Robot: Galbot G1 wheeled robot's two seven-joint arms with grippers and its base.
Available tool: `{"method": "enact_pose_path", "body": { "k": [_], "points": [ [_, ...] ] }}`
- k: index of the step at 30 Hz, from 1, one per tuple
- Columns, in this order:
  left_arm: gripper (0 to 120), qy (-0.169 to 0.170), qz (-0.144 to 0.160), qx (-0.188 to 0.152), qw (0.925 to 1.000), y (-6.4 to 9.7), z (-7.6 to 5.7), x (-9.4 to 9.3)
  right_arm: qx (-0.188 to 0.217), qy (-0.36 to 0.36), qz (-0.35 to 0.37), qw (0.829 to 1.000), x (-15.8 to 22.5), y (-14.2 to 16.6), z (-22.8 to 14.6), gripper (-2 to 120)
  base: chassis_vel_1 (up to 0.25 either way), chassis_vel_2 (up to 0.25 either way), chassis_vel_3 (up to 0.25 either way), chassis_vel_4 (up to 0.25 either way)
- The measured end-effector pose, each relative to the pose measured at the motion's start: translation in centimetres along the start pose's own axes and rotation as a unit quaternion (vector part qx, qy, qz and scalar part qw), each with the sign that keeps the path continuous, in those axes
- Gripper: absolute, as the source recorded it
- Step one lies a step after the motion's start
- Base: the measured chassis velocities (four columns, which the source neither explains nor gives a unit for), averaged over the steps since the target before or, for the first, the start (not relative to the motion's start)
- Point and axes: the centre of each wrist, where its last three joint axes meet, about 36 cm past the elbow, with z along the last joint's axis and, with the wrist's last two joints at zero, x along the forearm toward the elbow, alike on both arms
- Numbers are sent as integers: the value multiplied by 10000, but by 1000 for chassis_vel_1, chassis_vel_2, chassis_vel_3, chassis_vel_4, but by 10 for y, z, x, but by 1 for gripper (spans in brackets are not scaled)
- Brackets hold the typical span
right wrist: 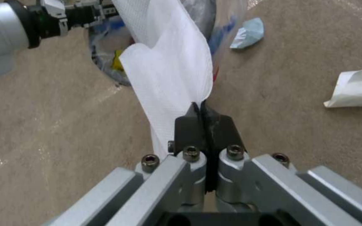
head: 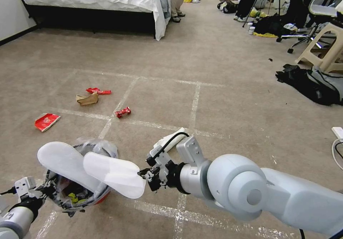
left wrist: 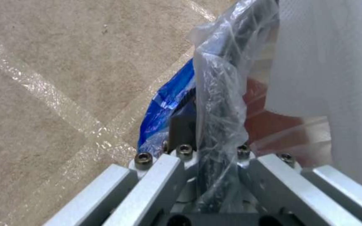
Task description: Pick up the trash bin and place the garbage on the floor into it.
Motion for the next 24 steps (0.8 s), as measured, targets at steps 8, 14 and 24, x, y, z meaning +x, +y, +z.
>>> {"method": "enact_pose_path", "body": {
  "k": [8,14,24],
  "points": [
    [1,25,20,-11,10000,-2,1,-1,-54,49,97,9999,2,0,2,0,0,0,0,0],
    [1,35,48,-48,10000,-5,2,1,-119,105,118,9998,-5,-1,-1,0,0,0,0,0],
    [1,-6,145,-134,9998,-13,-1,8,-131,202,134,9996,-28,-5,-12,0,0,0,0,0]
  ]
}}
